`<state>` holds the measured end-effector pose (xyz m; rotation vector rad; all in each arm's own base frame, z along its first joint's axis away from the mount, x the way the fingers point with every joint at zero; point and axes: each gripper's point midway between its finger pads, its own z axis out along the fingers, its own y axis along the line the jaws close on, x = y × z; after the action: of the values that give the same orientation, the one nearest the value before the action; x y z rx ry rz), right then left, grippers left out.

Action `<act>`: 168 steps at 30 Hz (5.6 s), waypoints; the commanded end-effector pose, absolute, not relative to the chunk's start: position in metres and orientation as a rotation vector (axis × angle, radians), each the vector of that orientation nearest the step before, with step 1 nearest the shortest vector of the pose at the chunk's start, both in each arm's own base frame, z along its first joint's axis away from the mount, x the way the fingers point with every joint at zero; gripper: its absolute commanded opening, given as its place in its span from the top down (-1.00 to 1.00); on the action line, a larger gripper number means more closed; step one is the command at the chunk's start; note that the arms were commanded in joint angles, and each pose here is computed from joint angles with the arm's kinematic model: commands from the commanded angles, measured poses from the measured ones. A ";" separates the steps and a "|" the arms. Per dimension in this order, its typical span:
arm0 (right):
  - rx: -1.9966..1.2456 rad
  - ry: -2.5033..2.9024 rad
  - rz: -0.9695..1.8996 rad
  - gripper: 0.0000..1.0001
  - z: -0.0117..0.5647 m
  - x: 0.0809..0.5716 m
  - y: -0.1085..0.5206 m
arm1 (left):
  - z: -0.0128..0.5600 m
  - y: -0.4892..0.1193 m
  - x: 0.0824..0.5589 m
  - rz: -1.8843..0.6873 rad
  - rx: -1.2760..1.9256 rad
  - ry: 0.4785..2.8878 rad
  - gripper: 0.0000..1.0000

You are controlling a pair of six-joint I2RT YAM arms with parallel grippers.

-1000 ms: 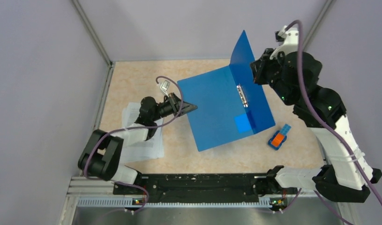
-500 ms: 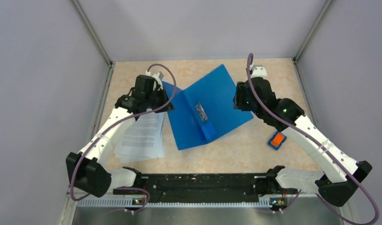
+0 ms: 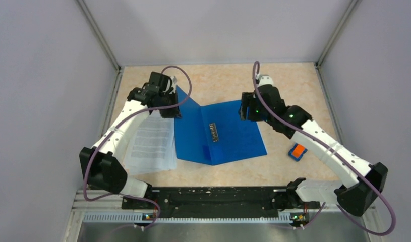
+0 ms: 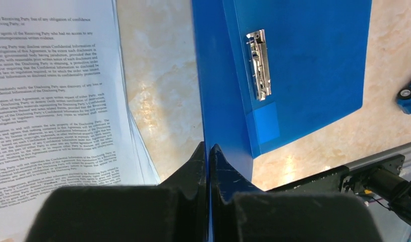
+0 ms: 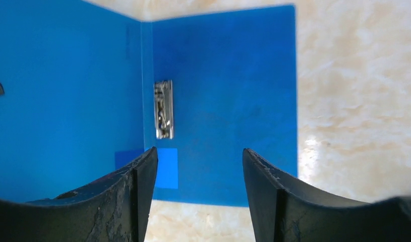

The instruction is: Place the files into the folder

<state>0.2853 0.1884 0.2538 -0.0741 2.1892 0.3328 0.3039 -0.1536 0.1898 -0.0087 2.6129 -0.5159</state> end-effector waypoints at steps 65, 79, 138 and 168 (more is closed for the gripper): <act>-0.210 2.421 0.478 0.03 0.050 0.290 0.320 | 0.080 -0.145 0.335 -0.385 -0.477 2.592 -0.03; -0.298 2.417 0.417 0.36 0.053 0.288 0.323 | 0.016 -0.134 0.316 0.027 -0.484 2.656 0.13; -0.421 2.485 0.064 1.00 0.001 0.253 0.305 | -0.019 -0.126 0.291 0.094 -0.508 2.759 0.17; -0.445 2.482 0.165 0.83 0.012 0.255 0.328 | -0.023 -0.124 0.290 0.094 -0.515 2.782 0.17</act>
<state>0.2721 0.3318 0.0317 -0.3789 2.3998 0.1970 0.3204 -0.1407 0.0188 -0.4905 2.6437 -0.0123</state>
